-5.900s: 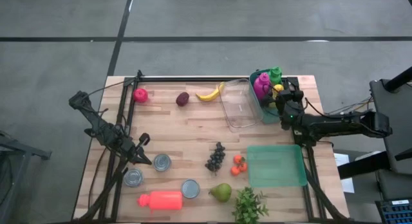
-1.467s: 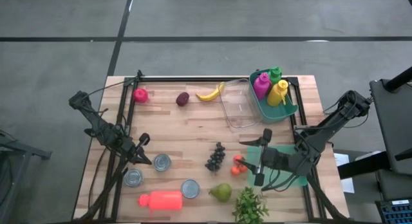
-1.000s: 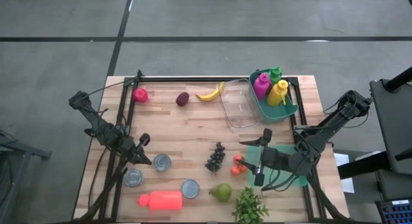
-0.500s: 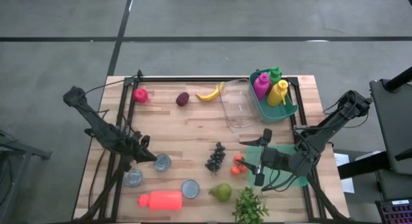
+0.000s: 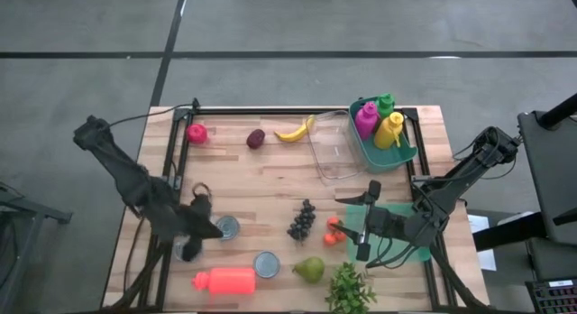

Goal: Pick & Place Food Item
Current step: Put the orange water bottle into the green bin

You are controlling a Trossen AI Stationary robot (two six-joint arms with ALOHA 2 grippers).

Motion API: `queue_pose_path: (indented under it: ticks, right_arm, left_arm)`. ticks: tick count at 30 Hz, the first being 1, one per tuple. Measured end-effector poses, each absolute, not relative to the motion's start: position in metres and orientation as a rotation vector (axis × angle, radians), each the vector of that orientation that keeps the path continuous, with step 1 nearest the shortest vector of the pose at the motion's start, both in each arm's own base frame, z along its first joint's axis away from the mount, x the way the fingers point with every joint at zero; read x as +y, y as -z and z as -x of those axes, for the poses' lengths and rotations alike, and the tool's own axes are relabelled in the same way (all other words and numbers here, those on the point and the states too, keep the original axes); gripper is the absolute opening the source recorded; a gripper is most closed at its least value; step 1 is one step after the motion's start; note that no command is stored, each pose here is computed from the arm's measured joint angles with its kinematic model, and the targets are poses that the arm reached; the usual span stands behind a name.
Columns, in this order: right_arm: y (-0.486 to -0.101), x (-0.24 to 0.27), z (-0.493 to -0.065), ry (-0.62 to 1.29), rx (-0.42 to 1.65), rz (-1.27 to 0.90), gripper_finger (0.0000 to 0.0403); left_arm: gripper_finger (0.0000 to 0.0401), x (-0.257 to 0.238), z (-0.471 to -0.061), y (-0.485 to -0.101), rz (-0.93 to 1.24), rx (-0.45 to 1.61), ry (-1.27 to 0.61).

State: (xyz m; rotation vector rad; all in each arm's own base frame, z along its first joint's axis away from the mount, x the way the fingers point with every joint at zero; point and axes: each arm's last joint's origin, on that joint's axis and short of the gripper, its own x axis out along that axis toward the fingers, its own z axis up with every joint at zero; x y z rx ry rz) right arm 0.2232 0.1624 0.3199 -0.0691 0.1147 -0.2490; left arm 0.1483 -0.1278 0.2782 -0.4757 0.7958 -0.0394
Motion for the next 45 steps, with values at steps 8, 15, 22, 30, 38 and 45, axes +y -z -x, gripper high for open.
queue_pose_path:
  ticks: [8,15,22,30,38,45]
  right_arm:
    - [-0.320,0.162,-0.223,0.249,0.114,0.067,0.0285]
    - [-0.320,0.162,-0.223,0.249,0.115,0.068,0.0285]
    - [-0.320,0.162,-0.223,0.249,0.114,0.067,0.0285]
    - [-0.320,0.162,-0.223,0.249,0.115,0.068,0.0285]
    - [-0.320,0.162,-0.223,0.249,0.115,0.069,0.0285]
    - [-0.320,0.162,-0.223,0.249,0.115,0.067,0.0285]
  left_arm:
    - [0.0000,-0.179,-0.200,-0.280,0.248,1.081,-0.063]
    - [0.0037,-0.211,-0.210,-0.282,0.226,1.289,-0.159]
    - [0.0176,-0.244,-0.179,-0.291,0.137,1.206,-0.126]
    - [0.0315,-0.260,-0.153,-0.293,0.079,1.194,-0.039]
    - [0.0360,-0.265,-0.137,-0.267,0.073,1.218,-0.060]
    - [0.0361,-0.272,-0.117,-0.237,0.159,1.187,-0.082]
